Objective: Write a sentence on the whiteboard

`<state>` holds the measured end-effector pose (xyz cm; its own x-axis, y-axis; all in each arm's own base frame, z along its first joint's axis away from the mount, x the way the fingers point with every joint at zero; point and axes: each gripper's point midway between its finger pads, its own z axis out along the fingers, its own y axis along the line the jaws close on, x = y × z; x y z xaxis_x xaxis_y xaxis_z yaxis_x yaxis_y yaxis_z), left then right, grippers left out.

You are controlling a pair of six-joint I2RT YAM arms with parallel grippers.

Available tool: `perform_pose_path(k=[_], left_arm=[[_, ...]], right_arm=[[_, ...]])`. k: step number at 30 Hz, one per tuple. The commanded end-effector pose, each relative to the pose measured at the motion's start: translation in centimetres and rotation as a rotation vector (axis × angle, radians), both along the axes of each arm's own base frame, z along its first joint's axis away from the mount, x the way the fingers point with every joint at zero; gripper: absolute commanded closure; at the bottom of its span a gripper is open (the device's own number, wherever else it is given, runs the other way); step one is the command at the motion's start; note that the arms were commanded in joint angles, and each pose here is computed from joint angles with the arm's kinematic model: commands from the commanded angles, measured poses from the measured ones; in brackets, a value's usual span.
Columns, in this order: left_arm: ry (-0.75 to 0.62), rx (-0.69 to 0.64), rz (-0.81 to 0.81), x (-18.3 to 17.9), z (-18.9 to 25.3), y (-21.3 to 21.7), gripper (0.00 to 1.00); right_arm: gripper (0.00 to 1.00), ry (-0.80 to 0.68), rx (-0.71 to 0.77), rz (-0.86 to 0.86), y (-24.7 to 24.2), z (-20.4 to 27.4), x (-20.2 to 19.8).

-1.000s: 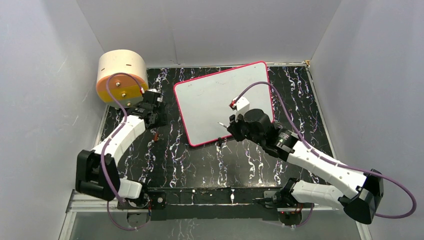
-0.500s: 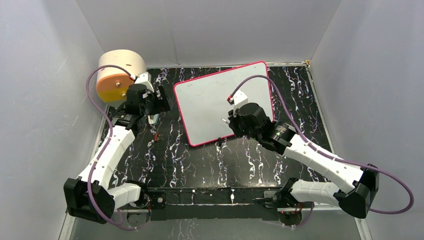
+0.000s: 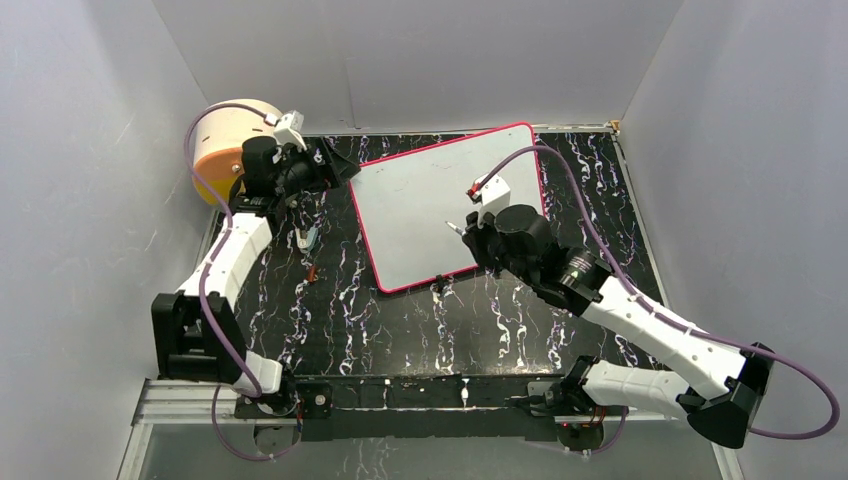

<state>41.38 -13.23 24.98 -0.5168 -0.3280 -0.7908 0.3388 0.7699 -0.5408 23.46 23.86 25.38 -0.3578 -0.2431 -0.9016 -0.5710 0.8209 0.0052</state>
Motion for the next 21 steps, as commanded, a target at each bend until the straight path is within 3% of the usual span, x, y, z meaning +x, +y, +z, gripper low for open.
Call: perform_pose_path(k=[1,15,21], left_arm=[[-0.131,-0.083,-0.190,0.4,4.6,-2.8,0.26],[-0.064,-0.208,-0.386,1.3,2.4,-5.5,0.45],[-0.063,-0.235,-0.424,0.8,2.2,-6.1,0.67]], right_arm=[[1.00,-0.133,0.110,0.010,0.3,5.4,0.7],[1.00,-0.170,0.095,0.070,1.6,5.5,1.0],[1.00,-0.186,0.114,0.109,2.4,6.1,0.9]])
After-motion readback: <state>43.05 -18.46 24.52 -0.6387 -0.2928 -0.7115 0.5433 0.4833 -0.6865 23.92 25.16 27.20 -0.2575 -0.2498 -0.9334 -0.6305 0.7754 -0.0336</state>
